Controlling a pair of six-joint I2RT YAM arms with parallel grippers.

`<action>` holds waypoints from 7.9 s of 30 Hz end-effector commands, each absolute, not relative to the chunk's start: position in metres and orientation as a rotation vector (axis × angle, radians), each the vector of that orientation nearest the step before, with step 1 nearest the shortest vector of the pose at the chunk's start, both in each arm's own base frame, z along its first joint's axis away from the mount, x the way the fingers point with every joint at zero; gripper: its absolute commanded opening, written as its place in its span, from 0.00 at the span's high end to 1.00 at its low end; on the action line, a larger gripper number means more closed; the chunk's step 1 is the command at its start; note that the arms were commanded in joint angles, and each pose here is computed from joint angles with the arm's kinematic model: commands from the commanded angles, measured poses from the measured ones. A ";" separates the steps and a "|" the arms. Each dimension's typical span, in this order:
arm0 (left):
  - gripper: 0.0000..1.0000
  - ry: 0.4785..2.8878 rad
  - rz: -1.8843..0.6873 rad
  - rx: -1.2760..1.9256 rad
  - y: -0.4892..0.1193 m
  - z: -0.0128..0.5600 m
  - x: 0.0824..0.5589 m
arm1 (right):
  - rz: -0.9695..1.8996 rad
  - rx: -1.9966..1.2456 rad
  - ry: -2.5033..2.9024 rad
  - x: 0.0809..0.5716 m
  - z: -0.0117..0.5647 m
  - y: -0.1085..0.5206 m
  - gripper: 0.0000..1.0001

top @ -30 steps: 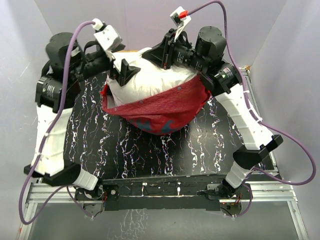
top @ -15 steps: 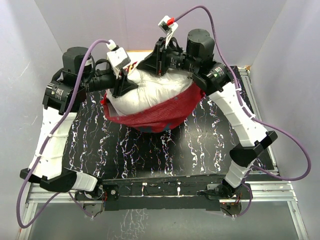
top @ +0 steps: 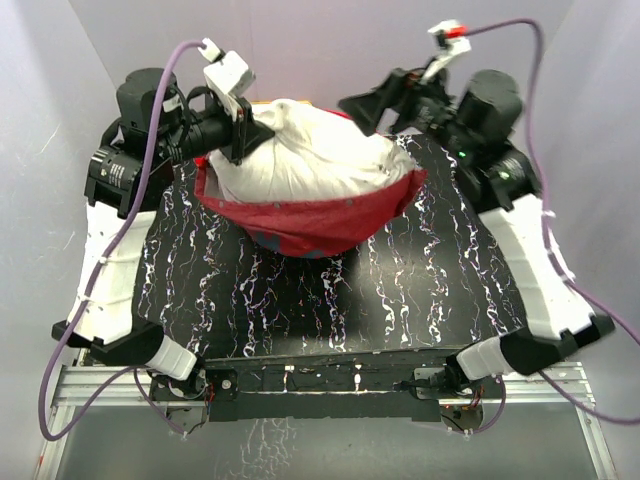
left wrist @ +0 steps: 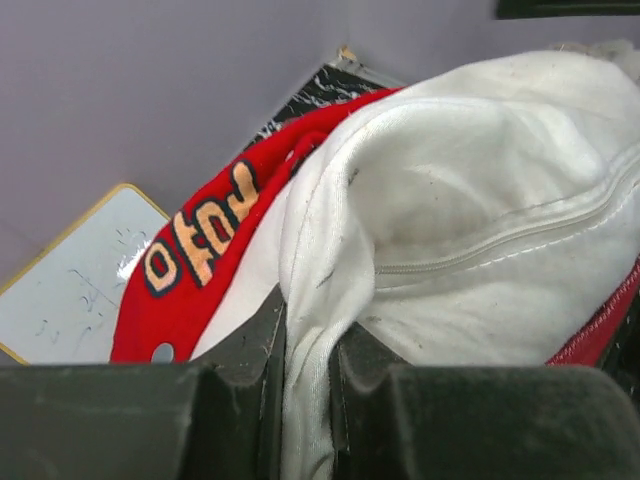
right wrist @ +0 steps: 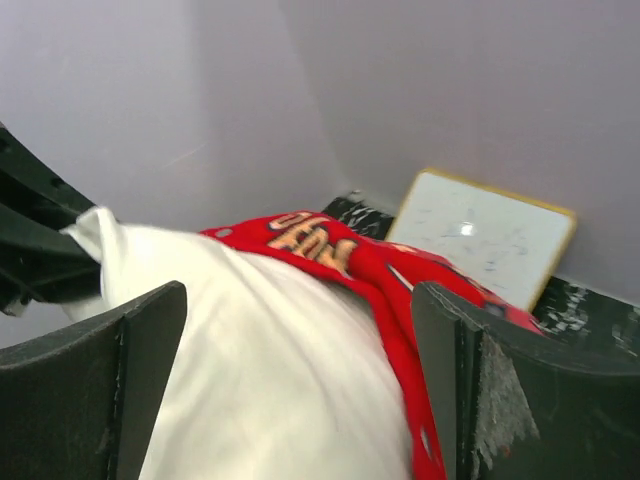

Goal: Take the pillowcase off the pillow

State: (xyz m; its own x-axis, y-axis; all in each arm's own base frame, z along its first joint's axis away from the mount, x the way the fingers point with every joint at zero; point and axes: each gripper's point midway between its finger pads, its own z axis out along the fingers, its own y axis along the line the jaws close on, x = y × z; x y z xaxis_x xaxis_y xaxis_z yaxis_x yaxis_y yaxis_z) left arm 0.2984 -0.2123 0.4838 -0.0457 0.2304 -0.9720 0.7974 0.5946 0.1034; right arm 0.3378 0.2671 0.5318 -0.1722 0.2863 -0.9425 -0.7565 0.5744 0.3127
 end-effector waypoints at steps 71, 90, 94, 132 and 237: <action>1.00 1.263 -0.546 0.673 -0.183 0.612 0.256 | 0.847 -0.758 0.874 0.236 0.592 0.191 0.00; 1.00 1.308 -0.611 0.785 -0.202 0.590 0.260 | 0.990 -1.258 1.091 0.262 0.511 0.344 0.01; 1.00 1.310 -0.594 0.779 -0.202 0.589 0.265 | 1.044 -1.359 1.088 0.231 0.488 0.362 0.01; 0.12 1.436 -0.416 0.593 -0.166 0.570 0.287 | 0.796 -1.054 1.038 0.253 0.543 0.289 0.92; 1.00 1.573 -0.632 0.739 -0.204 0.504 0.331 | 0.848 -0.295 1.243 0.322 0.586 0.187 0.19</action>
